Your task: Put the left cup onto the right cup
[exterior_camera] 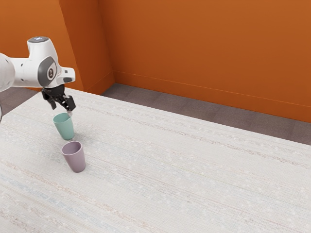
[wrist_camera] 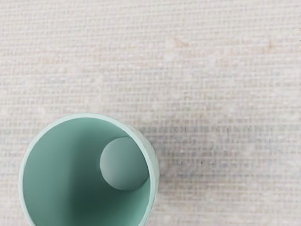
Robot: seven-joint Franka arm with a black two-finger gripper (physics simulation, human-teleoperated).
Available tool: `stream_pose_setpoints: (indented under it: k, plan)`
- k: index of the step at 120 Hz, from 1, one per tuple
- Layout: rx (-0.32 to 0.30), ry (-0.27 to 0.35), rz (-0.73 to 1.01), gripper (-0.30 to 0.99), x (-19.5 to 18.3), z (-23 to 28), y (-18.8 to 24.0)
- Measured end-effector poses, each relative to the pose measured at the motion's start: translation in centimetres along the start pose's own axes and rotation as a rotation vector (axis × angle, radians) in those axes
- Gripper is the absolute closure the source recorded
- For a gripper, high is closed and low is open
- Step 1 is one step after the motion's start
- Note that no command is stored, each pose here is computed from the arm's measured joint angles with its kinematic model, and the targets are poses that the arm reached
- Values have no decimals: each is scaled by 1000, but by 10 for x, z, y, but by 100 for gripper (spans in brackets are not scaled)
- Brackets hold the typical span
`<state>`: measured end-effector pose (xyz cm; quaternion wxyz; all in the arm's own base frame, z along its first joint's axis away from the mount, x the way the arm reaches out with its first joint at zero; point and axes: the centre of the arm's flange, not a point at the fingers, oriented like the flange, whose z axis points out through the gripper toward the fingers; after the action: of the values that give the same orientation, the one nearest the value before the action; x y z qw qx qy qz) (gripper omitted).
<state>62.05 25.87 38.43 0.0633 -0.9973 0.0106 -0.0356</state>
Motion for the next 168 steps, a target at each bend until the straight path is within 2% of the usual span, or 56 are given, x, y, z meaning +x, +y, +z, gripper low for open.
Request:
stream_pose_setpoints:
  k: [60, 110, 124, 168]
  plan:
    - [-33, -37, 70, 0, 6, 45, 7]
    - [-59, -43, 90, 2, 13, 71, 4]
    - [-71, -43, 83, 11, 11, 77, 1]
    - [-84, -32, 88, 58, 9, 82, -3]
